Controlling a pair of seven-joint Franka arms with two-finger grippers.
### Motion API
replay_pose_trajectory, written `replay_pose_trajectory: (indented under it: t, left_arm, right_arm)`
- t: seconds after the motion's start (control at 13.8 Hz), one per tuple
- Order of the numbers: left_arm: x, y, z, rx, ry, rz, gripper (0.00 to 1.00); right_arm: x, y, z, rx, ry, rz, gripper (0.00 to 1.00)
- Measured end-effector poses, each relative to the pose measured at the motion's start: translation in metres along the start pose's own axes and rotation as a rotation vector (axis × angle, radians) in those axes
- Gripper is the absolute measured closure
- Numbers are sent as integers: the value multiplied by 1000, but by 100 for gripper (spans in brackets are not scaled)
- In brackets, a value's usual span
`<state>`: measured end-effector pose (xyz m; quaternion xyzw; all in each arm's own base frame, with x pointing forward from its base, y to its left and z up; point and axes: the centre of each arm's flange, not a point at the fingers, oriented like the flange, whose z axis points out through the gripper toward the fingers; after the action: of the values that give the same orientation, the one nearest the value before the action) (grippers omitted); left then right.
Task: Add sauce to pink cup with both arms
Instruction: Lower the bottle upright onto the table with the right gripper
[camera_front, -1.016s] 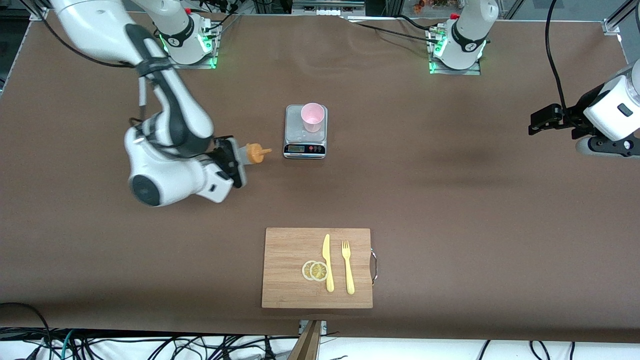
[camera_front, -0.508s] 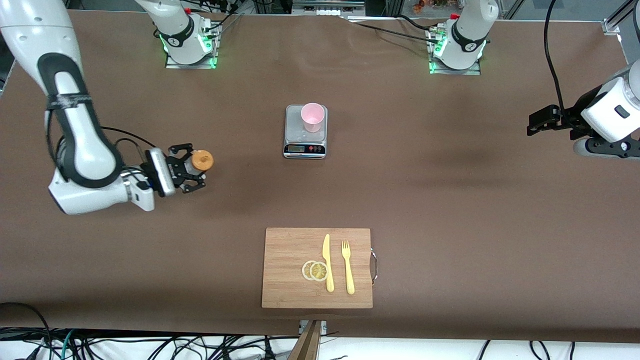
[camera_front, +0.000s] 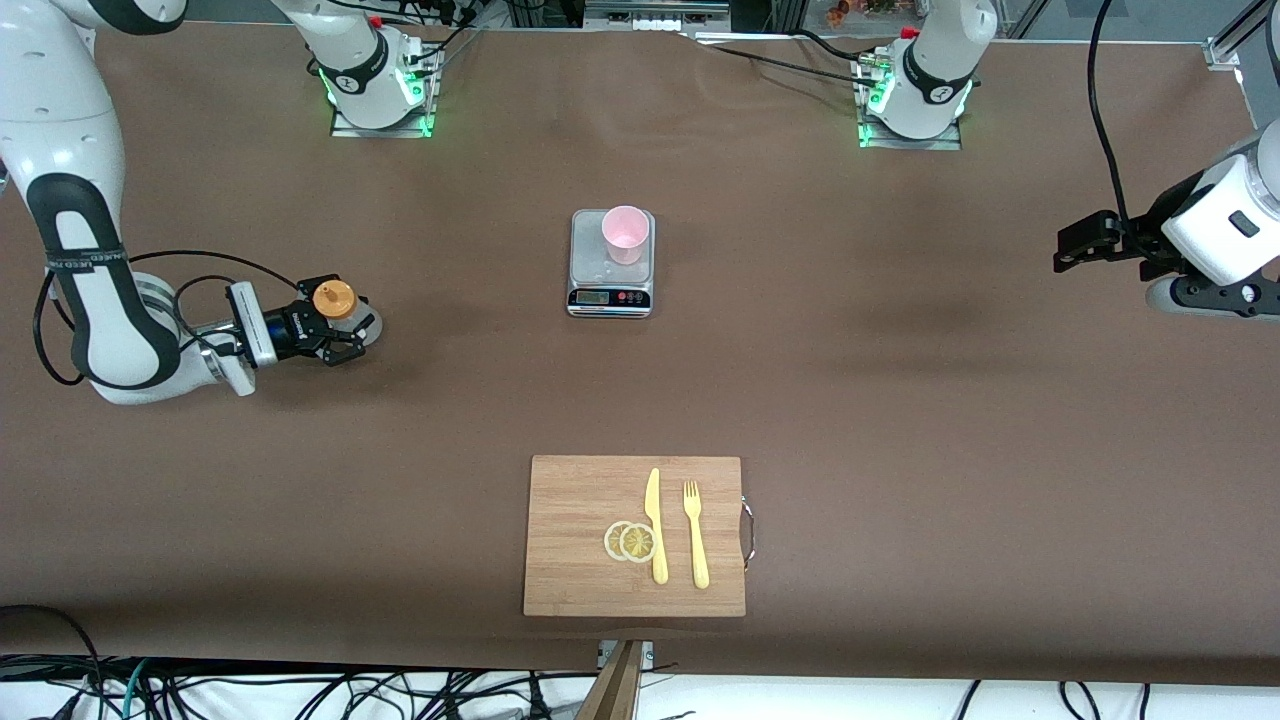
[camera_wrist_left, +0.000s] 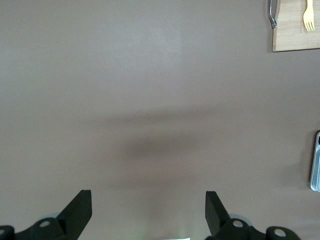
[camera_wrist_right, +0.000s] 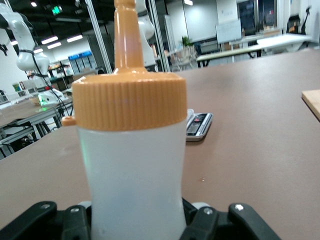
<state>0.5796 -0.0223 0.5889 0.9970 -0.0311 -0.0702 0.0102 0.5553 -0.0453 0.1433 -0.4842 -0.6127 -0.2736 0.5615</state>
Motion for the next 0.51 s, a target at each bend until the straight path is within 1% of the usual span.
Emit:
replay_pose_trajectory:
  t: [0.15,0.36,0.51]
  left_arm:
    - [0,0,-1,0,1,0,0]
    - [1,0,0,0,1,0,0]
    - [1,0,0,0,1,0,0]
  right_arm:
    - [-19,-6,2,1,30,-20,69]
    - [-47,-15,3,-6,53,-37,69]
    - [-55,-18,4,-8,62,-40,70]
